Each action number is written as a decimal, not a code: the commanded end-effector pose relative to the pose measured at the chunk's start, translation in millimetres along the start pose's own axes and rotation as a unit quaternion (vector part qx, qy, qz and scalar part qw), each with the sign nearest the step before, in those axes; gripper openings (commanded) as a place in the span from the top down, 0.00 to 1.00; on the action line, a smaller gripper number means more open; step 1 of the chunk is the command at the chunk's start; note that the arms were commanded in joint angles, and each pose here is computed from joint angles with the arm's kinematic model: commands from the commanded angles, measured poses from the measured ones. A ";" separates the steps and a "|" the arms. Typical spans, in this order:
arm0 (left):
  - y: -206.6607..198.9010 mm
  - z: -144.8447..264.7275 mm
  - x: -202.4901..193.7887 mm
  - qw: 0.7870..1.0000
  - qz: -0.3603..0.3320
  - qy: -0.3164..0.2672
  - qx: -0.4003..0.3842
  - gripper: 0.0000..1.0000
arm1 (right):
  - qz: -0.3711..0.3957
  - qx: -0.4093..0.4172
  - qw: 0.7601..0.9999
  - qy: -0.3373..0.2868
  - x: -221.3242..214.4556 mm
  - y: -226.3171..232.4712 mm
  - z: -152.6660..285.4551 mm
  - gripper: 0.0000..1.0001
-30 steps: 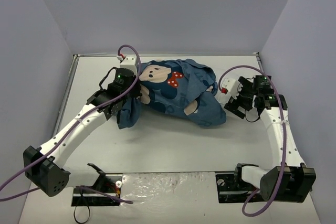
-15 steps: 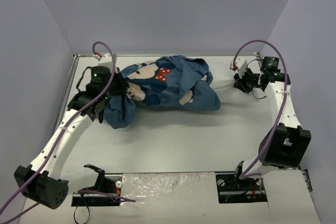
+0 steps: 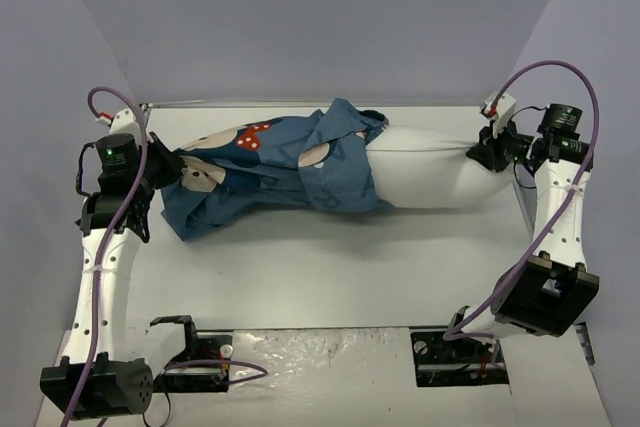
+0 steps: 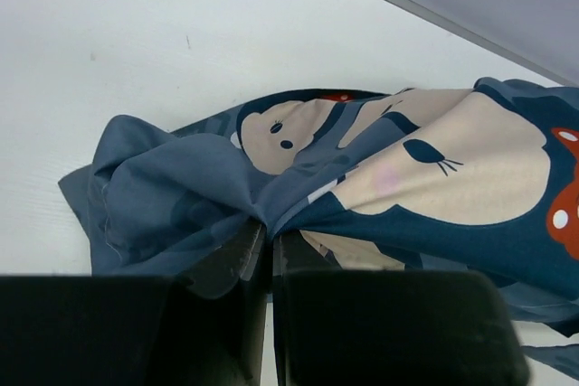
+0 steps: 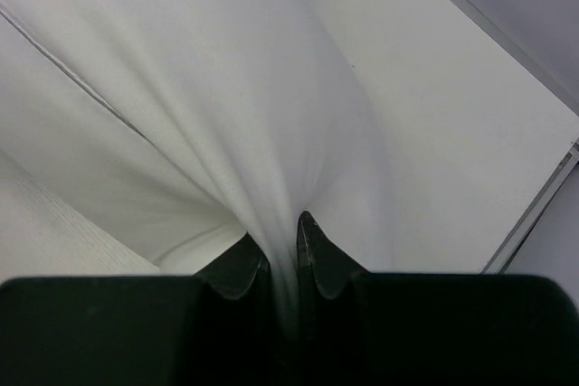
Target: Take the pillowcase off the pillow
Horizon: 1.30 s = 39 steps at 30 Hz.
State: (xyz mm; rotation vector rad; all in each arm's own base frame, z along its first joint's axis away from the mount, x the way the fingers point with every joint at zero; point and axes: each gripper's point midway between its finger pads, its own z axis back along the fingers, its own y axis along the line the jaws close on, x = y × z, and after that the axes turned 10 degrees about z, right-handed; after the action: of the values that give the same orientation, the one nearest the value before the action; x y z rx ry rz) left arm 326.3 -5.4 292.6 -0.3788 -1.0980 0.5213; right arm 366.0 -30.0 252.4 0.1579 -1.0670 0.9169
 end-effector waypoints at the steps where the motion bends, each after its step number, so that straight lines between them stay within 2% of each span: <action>1: 29.1 19.8 55.3 0.991 -0.025 -0.108 0.076 0.98 | 0.029 -0.110 0.993 0.012 0.5 -60.8 39.2 1.00; 6: 39.4 2.0 39.6 0.993 -0.020 -0.081 0.082 0.98 | -0.014 -0.079 0.995 0.057 -42.5 -47.8 23.0 1.00; 8: 36.4 -9.4 27.9 0.996 -0.006 -0.062 0.063 0.98 | -0.029 -0.046 0.996 0.077 -55.9 -30.4 15.4 1.00; 10: 18.4 -21.1 11.0 0.999 0.005 -0.033 0.010 0.98 | 0.000 -0.003 0.997 0.077 -49.7 -12.6 7.6 0.97; 11: 11.1 -27.7 3.3 1.000 0.007 -0.017 -0.009 0.98 | -0.006 0.036 0.996 0.081 -47.3 8.5 6.7 0.83; 13: -22.0 -32.4 -12.2 0.998 0.000 0.016 -0.068 0.98 | 0.044 0.079 0.993 0.070 -22.7 29.3 -3.6 0.66; 14: -31.1 -38.0 -19.9 0.996 -0.002 0.033 -0.078 0.98 | 0.058 0.095 0.992 0.064 -10.6 42.1 -1.0 0.52; 17: -78.3 -36.7 -36.6 0.989 -0.012 0.064 -0.133 0.98 | 0.109 0.120 0.986 0.028 34.4 71.8 -7.4 0.32; 19: -101.3 -33.0 -40.3 0.985 -0.001 0.070 -0.159 0.98 | 0.118 0.150 0.981 0.009 60.8 100.3 -14.7 0.25; 21: -112.9 -30.1 -38.3 0.983 0.013 0.067 -0.172 0.98 | 0.124 0.179 0.976 0.002 72.3 124.4 -21.7 0.22; 22: -117.1 -27.9 -37.9 0.982 0.017 0.066 -0.178 0.98 | 0.133 0.200 0.971 -0.003 79.4 145.3 -28.5 0.16; 25: -128.3 -20.8 -36.6 0.979 0.021 0.066 -0.193 0.98 | 0.141 0.166 0.976 0.013 81.8 164.8 -48.1 0.11; 26: -130.8 -18.4 -36.4 0.978 0.023 0.067 -0.197 0.98 | 0.147 0.127 0.980 0.045 73.6 158.0 -52.2 0.10; 28: -133.9 -13.3 -34.0 0.976 0.025 0.064 -0.204 0.98 | 0.157 0.107 0.980 0.054 73.9 163.9 -59.4 0.07; 32: -137.4 -6.2 -33.7 0.975 0.029 0.064 -0.211 0.98 | 0.173 0.132 0.974 0.056 74.4 184.2 -67.3 0.05; 34: -138.8 -2.5 -32.5 0.974 0.032 0.062 -0.215 0.98 | 0.187 0.102 0.974 0.076 66.2 176.1 -75.7 0.02; 35: -138.8 -1.6 -32.4 0.974 0.034 0.062 -0.215 0.98 | 0.192 0.096 0.972 0.098 49.9 179.0 -82.2 0.00; 37: -139.3 2.3 -30.5 0.974 0.036 0.058 -0.216 0.98 | 0.205 0.023 0.966 0.154 28.8 153.3 -92.1 0.00; 39: -138.3 5.5 -28.6 0.975 0.037 0.054 -0.214 0.98 | 0.211 0.004 0.958 0.196 3.2 148.3 -98.1 0.00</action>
State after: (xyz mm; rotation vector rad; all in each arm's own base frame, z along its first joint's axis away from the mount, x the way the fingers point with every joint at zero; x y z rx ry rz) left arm 345.6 -127.8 280.3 -0.7025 -0.9368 0.3636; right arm 305.6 151.4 182.3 -0.0135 -0.8109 1.3753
